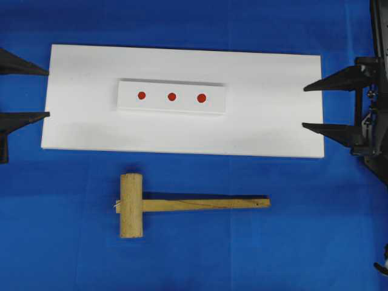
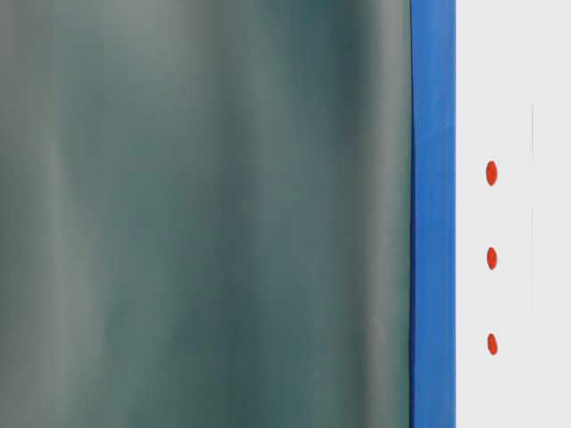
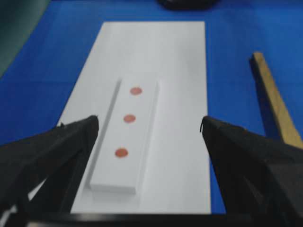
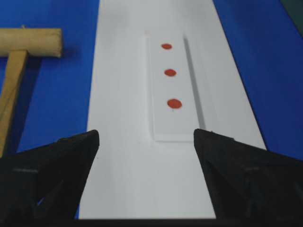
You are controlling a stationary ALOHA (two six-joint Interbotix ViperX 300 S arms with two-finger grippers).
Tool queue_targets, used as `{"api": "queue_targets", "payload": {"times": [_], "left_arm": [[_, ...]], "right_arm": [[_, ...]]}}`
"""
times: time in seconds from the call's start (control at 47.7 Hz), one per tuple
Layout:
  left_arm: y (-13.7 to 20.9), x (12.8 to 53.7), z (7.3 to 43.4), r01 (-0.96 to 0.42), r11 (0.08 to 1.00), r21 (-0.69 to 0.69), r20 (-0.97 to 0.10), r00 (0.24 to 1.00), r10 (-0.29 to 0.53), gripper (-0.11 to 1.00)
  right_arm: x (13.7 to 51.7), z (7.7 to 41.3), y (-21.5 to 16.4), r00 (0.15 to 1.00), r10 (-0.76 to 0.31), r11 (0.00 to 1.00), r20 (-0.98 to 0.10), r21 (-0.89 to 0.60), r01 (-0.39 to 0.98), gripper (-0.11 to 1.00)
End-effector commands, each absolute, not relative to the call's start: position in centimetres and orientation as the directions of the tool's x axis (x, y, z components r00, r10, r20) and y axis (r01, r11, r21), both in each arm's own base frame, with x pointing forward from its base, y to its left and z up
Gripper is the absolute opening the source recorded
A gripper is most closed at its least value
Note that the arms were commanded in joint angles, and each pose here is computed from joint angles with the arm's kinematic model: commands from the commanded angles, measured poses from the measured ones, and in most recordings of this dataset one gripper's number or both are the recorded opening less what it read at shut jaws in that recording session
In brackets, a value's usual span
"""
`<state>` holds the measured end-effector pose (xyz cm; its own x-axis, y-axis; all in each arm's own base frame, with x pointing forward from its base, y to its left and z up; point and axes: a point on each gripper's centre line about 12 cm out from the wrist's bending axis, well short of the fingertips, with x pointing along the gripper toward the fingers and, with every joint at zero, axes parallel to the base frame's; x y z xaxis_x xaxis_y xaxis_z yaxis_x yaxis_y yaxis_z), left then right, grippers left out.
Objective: Hit the mark with a hammer.
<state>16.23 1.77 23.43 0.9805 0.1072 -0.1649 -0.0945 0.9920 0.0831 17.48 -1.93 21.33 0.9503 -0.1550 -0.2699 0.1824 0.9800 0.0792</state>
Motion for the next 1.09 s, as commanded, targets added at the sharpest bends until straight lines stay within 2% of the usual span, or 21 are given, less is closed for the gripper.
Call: {"api": "queue_targets", "payload": {"times": [0.0,0.356,1.069], "left_arm": [[1.7,16.1,23.3,-0.093,0.992,0.085,-0.159,0.982,0.106,0.88],[1.6,15.5,21.7,-0.083,0.993,0.087,-0.179,0.979,0.098,0.88],[1.5,15.5,21.5,-0.083,0.993,0.087,-0.183,0.978,0.098,0.88]], "right_arm": [[17.0,21.4,-2.0,0.956,-0.16,0.978,-0.248,0.094,0.188,0.75],[15.8,20.3,-2.0,0.957,-0.167,0.972,-0.237,0.122,0.2,0.75],[15.8,20.3,-2.1,0.956,-0.174,0.971,-0.237,0.12,0.207,0.75]]}}
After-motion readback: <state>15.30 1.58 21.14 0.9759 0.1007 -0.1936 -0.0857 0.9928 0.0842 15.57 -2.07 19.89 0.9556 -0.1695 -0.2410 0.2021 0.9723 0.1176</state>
